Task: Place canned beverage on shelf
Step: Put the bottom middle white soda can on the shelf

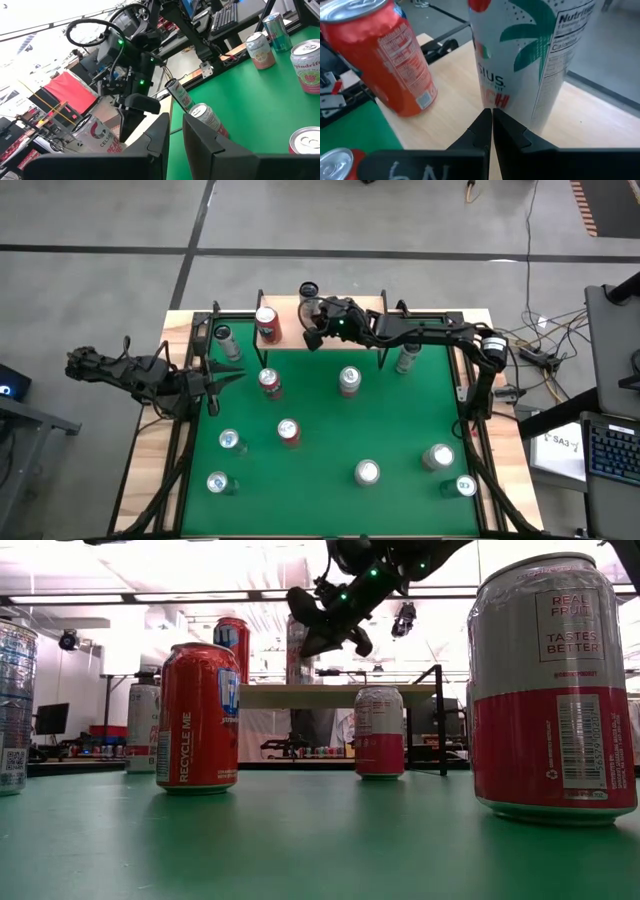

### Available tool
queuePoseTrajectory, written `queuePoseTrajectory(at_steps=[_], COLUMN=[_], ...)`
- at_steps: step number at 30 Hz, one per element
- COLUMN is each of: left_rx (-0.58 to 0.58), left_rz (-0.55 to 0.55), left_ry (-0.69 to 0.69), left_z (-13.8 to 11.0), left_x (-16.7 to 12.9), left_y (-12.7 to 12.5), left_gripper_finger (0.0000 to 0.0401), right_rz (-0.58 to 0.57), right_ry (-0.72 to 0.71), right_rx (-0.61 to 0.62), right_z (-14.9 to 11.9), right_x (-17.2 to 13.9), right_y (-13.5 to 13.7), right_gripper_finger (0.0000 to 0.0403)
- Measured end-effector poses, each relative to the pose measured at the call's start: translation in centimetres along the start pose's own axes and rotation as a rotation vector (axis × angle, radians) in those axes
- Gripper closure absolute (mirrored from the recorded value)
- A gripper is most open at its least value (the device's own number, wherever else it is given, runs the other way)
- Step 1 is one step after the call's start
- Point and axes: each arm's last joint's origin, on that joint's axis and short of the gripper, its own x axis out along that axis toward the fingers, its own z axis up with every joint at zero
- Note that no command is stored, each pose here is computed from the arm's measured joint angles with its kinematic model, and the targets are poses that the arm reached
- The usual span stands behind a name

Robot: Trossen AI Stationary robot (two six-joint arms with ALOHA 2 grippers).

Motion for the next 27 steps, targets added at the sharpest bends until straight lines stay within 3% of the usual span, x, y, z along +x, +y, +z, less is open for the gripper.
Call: queuePoseTrajectory(at_steps=[17, 27], left_rx=[-0.003, -0.002], left_rz=[0.004, 0.004], left_ry=[-0.006, -0.004], left_z=[0.1, 0.1], left_x=[0.0, 0.0], left_y=[0.0, 0.0], left_gripper_finger=[0.0364, 0.0364], right_rz=[0.001, -0.016], right_ry=[-0.001, 0.004], right_rx=[0.004, 0.001], right_z=[0.0, -0.9], right_x=[0.3, 2.1], right_y=[-0.2, -0.9], right_gripper_finger=[0.0394, 0.0394])
